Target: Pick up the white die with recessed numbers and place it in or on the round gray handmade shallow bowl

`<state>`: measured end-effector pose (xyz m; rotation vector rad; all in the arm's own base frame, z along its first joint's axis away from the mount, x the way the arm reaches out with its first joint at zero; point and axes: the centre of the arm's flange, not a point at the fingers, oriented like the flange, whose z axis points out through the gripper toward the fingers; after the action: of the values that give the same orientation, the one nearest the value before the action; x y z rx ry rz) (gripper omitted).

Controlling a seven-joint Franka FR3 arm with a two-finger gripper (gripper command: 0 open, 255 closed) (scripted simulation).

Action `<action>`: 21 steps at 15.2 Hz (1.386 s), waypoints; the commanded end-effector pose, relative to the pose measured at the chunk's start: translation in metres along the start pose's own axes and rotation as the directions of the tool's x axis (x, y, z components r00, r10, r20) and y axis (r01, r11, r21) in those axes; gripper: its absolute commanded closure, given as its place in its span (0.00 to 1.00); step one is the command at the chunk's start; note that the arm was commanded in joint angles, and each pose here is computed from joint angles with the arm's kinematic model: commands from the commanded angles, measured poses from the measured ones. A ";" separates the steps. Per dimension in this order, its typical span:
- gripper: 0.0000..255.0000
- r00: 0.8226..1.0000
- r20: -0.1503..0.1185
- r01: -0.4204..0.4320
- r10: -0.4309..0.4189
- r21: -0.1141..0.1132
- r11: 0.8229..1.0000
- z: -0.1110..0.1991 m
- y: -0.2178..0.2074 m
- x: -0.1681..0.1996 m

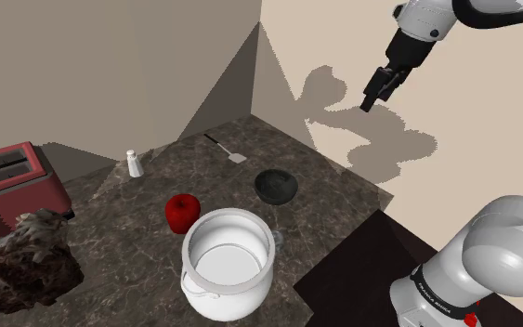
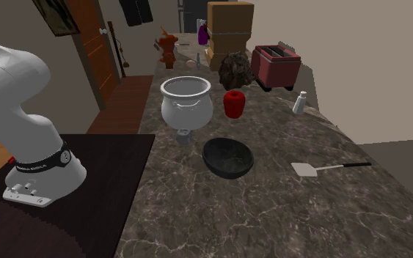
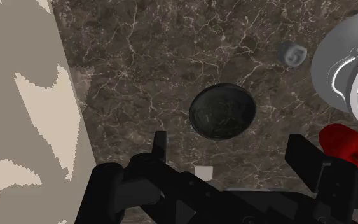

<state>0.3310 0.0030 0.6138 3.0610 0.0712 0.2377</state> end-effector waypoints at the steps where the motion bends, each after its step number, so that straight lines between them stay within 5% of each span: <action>1: 0.00 1.000 0.000 0.000 0.000 0.000 1.000 0.000 0.000 0.000; 21: 0.00 0.991 0.097 -0.099 0.096 0.033 0.995 0.226 -0.131 0.004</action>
<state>0.3624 0.1148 0.3950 3.1083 -0.0704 0.1006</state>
